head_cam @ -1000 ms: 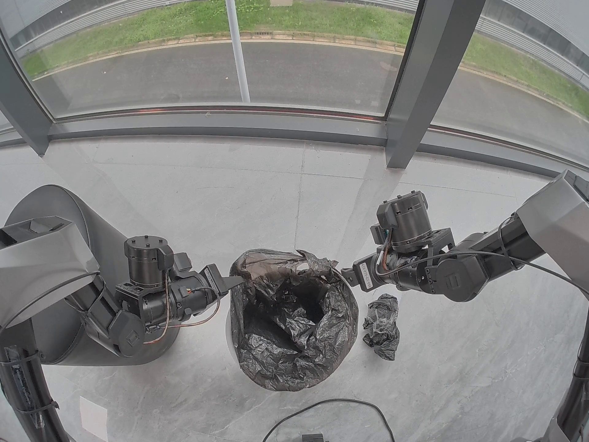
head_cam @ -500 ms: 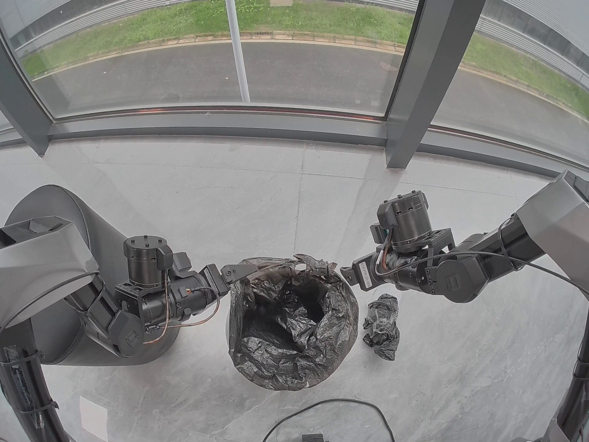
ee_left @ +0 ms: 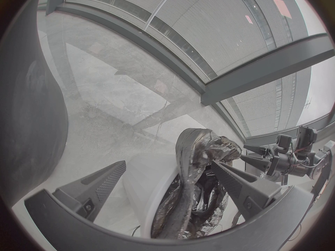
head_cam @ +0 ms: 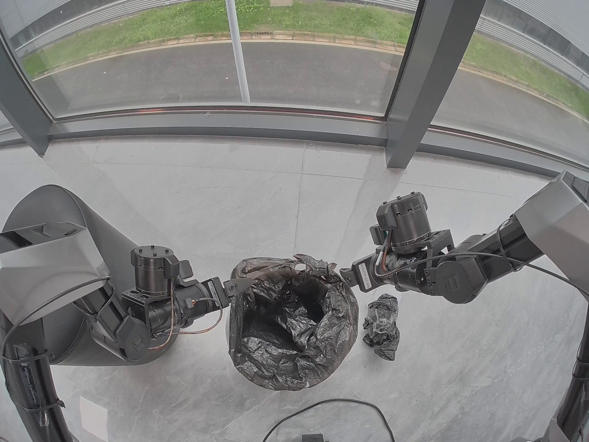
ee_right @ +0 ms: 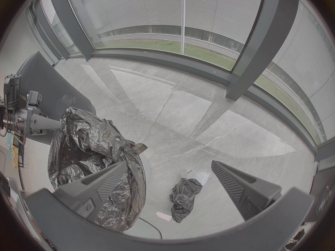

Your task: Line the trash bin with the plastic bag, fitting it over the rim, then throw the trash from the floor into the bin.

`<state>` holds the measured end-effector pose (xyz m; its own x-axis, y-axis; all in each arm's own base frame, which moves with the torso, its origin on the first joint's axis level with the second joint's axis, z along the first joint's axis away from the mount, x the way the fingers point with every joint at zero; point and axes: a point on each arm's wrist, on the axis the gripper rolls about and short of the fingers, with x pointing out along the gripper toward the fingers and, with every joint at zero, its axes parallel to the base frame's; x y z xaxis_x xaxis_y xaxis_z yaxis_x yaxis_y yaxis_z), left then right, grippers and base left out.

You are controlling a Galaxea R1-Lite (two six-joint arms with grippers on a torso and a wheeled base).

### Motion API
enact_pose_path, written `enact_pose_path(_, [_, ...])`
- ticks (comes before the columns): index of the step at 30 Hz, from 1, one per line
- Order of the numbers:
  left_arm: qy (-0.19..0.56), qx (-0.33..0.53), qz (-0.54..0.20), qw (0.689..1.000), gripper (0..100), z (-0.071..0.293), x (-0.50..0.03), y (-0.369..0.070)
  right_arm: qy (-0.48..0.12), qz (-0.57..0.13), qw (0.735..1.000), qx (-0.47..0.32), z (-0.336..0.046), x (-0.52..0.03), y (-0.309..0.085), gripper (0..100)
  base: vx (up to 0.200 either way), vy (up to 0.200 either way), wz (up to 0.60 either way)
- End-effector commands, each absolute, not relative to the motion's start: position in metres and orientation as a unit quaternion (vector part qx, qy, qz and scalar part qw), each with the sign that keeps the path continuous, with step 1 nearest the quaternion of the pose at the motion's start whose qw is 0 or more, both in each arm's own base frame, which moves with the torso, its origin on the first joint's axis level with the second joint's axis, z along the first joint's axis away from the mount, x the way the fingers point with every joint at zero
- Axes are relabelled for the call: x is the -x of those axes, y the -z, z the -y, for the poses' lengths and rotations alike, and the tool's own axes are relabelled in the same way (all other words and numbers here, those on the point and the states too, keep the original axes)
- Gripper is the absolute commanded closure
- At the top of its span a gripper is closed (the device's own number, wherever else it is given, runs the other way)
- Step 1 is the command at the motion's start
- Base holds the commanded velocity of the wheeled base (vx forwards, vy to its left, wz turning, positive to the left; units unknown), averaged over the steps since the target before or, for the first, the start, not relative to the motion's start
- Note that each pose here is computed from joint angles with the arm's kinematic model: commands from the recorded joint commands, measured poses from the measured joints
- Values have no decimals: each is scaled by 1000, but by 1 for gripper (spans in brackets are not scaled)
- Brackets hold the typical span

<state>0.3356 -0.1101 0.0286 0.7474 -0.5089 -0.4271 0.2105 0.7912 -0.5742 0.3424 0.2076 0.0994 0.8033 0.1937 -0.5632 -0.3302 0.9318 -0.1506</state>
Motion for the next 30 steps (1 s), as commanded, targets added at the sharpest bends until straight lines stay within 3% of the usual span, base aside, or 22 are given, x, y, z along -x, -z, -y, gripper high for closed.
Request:
enact_pose_path(1, [193, 246, -304, 900, 0, 110, -337, -19, -140, -282, 941, 122, -208, -343, -98, 0, 0, 0, 0])
enact_pose_path(30, [103, 202, -288, 931, 0, 97, -356, 5, -143, -259, 949, 113, -209, -345, -90, 0, 0, 0, 0])
